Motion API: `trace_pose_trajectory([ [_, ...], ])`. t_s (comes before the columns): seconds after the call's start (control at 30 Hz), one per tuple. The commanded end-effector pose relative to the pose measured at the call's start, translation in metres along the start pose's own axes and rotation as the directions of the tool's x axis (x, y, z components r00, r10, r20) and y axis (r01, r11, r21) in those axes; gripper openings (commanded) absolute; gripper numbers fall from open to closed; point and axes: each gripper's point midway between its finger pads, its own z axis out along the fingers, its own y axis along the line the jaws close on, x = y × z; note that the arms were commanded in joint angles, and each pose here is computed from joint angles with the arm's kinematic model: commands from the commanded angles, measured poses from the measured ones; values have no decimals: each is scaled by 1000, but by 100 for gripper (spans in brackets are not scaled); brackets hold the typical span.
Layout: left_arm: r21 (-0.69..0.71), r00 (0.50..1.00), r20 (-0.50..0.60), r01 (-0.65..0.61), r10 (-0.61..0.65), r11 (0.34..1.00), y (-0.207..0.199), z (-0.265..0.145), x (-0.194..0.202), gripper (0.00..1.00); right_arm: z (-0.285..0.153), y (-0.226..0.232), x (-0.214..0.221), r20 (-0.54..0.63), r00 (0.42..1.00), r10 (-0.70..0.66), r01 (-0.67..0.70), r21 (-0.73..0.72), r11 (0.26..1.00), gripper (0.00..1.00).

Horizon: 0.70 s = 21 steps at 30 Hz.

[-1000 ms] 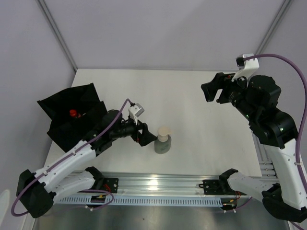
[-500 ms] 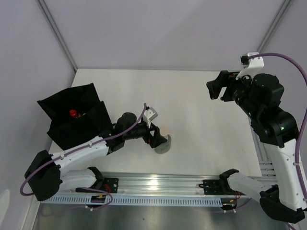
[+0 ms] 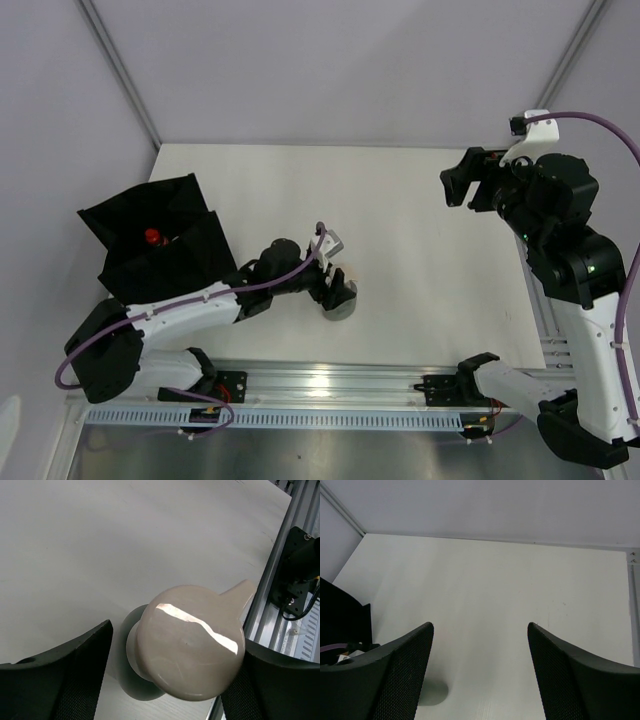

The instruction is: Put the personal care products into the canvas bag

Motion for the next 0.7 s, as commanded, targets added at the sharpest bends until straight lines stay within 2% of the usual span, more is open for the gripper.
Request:
trace_pose_trajectory([
  [0.0, -11, 994, 86, -69, 70, 998, -3, 6, -37, 79, -7, -2, -4, 14, 1000, -14, 14, 0, 1000, 80],
  [0.17, -38, 993, 74, -86, 88, 996, -1, 8, -40, 71, -6, -4, -2, 6, 1000, -20, 20, 3, 1000, 80],
  [0.27, -39, 993, 70, -91, 93, 995, -2, 7, -41, 62, -6, -6, -1, 4, 1000, -17, 17, 4, 1000, 80],
  [0.3, -45, 993, 71, -95, 98, 994, -2, 6, -44, 53, -6, -5, 0, 4, 1000, -17, 17, 3, 1000, 80],
  [0.37, -53, 992, 71, -99, 102, 994, -3, 5, -47, 41, -6, -6, 0, 2, 1000, -16, 16, 3, 1000, 80],
  [0.4, -67, 993, 59, -94, 98, 993, -2, 4, -47, 30, -6, -6, 0, 4, 1000, -16, 16, 3, 1000, 80],
  [0.47, -90, 994, 56, -94, 99, 991, -1, -1, -51, 20, -6, -8, 1, 1, 1000, -18, 18, 6, 1000, 80],
  [0.5, -110, 995, 40, -88, 93, 990, 1, -4, -51, 10, -6, -8, 2, -2, 1000, -18, 18, 7, 1000, 80],
  [0.57, -164, 994, 56, -82, 93, 983, 5, -11, -66, 1, -6, -8, 2, 0, 1000, -16, 16, 6, 1000, 80],
  [0.63, -235, 997, 38, -63, 74, 970, 14, -23, -67, 1, -6, -7, 0, 9, 1000, -9, 9, 0, 1000, 80],
  [0.67, -276, 995, 64, -58, 78, 959, 18, -30, -82, 0, -5, -7, 1, 9, 1000, -2, 2, -2, 1000, 80],
])
